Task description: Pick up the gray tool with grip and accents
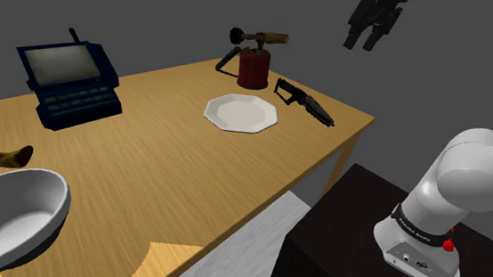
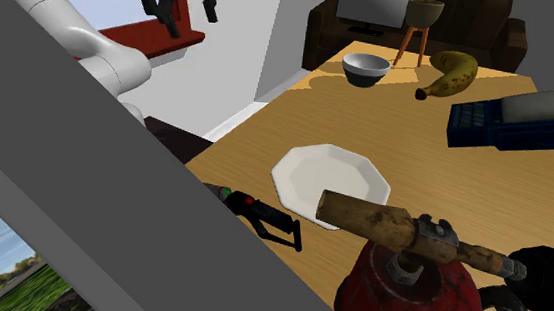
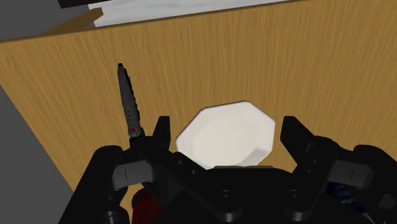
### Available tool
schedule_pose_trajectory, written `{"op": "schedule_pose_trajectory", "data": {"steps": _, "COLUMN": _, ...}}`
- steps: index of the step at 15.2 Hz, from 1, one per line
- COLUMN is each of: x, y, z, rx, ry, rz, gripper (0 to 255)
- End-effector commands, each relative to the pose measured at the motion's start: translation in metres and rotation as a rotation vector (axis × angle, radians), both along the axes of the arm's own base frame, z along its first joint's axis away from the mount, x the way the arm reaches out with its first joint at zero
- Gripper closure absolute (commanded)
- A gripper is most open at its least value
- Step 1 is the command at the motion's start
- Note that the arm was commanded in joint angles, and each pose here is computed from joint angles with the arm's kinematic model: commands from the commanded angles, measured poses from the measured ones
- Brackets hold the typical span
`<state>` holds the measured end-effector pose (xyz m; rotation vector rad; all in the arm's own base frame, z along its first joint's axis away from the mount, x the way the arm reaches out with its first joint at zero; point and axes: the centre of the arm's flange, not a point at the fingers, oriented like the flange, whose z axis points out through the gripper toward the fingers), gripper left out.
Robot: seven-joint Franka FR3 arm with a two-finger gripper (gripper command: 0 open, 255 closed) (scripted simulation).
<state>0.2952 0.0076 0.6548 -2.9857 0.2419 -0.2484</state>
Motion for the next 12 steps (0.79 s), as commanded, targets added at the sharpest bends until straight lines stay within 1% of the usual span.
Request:
{"op": "schedule_pose_trajectory", "data": {"steps": 1, "x": 0.000, "y": 0.000, "z": 0.000, "rx": 0.000, "ry": 0.000, "rz": 0.000, "gripper": 0}}
{"op": "schedule_pose_trajectory", "data": {"steps": 12, "x": 0.082, "y": -0.067, "z": -0.103, "rx": -0.007, "ry": 0.027, "rz": 0.044, "gripper": 0}}
